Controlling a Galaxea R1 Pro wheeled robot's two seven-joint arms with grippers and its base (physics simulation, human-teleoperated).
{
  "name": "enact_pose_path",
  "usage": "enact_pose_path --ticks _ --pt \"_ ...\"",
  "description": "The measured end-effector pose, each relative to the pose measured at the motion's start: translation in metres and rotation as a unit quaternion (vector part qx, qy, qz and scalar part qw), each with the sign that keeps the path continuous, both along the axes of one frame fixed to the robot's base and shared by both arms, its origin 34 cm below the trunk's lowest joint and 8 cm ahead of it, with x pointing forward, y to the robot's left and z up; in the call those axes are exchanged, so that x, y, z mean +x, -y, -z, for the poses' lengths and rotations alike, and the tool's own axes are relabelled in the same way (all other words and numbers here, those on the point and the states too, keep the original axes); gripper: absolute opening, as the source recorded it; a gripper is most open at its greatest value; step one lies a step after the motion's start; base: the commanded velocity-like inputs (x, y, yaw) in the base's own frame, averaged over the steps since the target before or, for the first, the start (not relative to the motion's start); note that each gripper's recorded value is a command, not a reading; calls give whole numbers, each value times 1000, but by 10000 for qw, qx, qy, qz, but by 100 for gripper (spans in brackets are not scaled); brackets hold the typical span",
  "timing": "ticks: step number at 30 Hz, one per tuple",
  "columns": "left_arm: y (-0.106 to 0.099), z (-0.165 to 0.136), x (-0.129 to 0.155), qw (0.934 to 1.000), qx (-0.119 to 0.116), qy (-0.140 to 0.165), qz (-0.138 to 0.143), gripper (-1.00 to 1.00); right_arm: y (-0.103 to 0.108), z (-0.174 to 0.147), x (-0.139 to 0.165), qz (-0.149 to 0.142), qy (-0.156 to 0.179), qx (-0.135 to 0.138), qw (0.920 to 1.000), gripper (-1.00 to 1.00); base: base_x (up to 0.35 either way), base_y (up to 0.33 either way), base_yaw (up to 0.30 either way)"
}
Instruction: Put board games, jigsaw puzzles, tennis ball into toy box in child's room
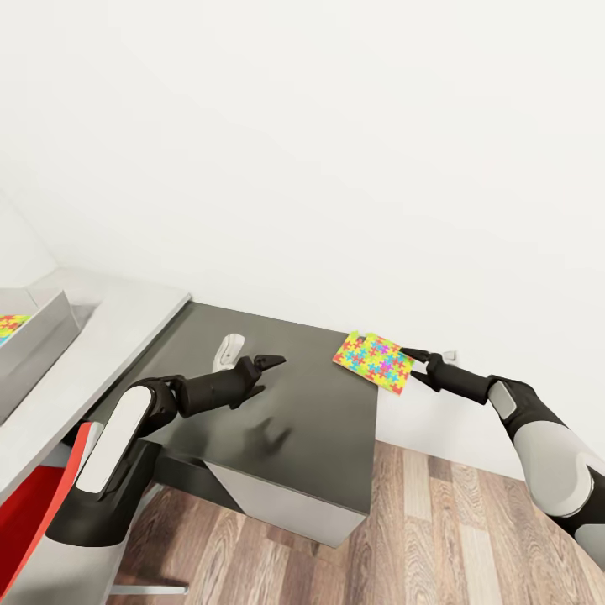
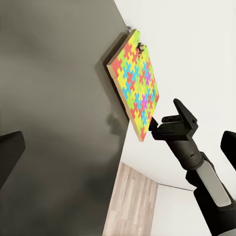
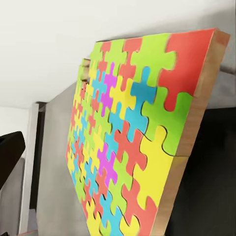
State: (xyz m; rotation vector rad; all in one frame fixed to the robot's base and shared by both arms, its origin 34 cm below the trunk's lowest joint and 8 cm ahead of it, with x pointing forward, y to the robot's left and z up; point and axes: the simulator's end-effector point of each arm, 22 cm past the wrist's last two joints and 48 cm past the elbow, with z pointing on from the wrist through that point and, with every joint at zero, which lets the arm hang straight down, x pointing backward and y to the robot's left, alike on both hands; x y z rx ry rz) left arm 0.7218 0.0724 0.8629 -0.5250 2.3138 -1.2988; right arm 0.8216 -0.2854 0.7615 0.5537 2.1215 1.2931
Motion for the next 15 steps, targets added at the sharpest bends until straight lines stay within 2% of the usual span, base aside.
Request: enact_pose_path --ticks 15 --pt "0 0 0 10000 -4 0 1 100 10 -2 3 237 7 115 9997 100 0 0 10"
